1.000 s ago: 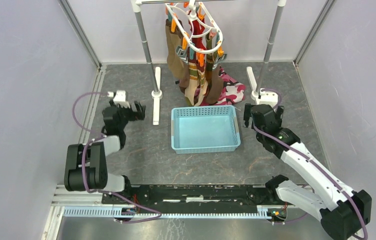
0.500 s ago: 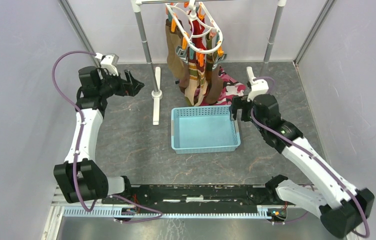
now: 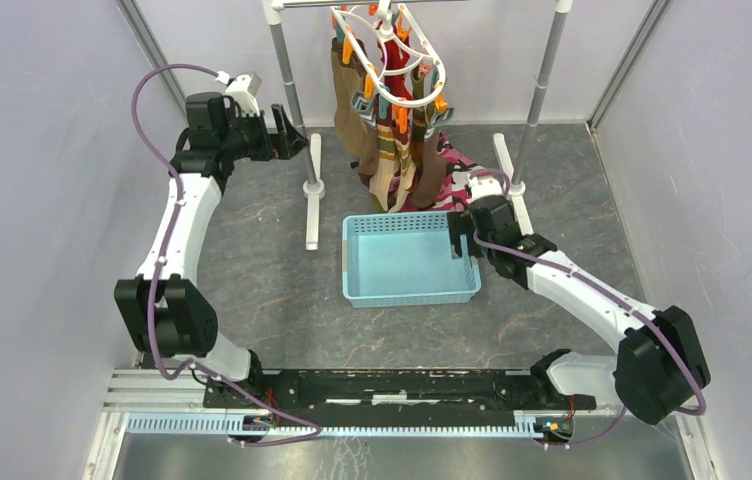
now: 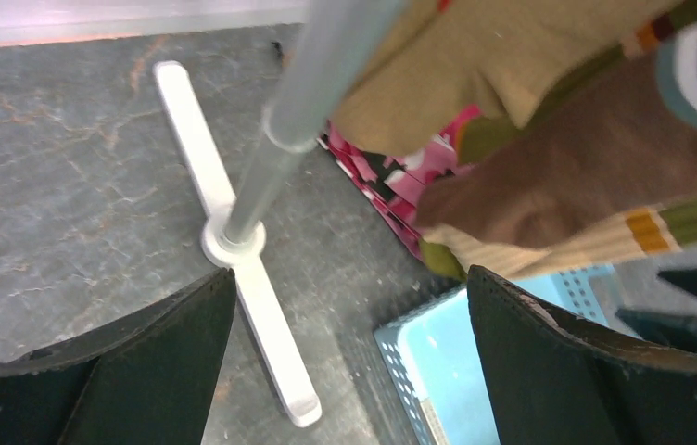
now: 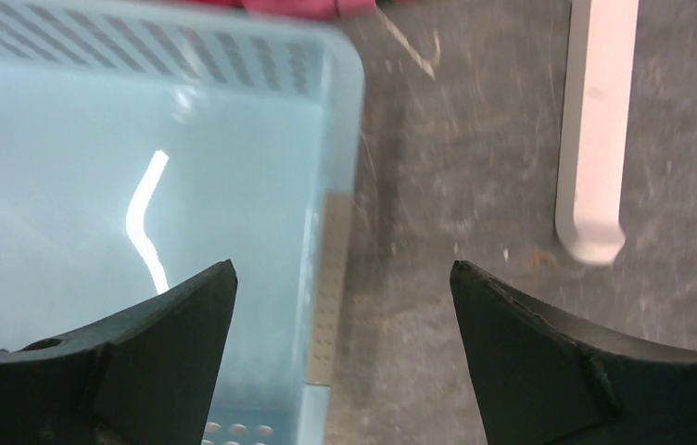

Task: Remove the socks clipped to the hanger

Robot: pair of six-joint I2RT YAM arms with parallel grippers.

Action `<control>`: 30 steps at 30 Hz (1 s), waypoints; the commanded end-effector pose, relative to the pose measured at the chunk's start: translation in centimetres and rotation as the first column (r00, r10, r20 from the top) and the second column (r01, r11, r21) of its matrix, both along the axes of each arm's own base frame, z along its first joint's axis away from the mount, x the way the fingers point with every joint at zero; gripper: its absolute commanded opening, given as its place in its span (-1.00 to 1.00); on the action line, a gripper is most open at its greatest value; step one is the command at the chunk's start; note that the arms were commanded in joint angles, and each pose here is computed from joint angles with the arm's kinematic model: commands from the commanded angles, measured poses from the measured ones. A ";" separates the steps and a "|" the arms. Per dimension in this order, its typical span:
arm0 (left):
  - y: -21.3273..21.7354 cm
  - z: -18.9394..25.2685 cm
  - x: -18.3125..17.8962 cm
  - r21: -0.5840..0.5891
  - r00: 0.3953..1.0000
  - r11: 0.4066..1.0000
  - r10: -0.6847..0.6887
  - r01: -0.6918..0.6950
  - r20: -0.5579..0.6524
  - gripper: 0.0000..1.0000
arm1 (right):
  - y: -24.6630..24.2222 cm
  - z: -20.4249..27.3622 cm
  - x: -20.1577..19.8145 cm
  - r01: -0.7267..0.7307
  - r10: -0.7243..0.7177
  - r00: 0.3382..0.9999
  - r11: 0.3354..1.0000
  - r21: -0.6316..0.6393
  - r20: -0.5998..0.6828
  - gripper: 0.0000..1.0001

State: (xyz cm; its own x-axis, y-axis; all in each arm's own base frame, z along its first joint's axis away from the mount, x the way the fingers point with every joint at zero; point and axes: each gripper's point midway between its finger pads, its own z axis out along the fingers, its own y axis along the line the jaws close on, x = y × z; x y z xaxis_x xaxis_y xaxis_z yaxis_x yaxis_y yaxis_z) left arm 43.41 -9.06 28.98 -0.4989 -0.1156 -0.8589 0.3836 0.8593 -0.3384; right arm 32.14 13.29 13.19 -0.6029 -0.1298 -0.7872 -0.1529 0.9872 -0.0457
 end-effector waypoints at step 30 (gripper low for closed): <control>-4.8 3.9 -9.3 -0.078 0.975 0.973 -0.220 0.218 -0.019 1.00 | 8.1 17.6 10.8 -0.194 0.078 0.898 0.953 0.231 0.432 0.96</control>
State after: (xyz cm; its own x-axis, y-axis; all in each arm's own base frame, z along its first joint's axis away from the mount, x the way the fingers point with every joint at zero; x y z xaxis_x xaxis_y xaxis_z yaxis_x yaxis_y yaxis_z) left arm 36.43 -13.27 32.89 -0.5191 -0.0786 -0.8511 0.5156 0.7653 -0.3852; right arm 41.89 19.45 29.38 -0.2626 0.0364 -0.9642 -0.2360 0.9665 0.1008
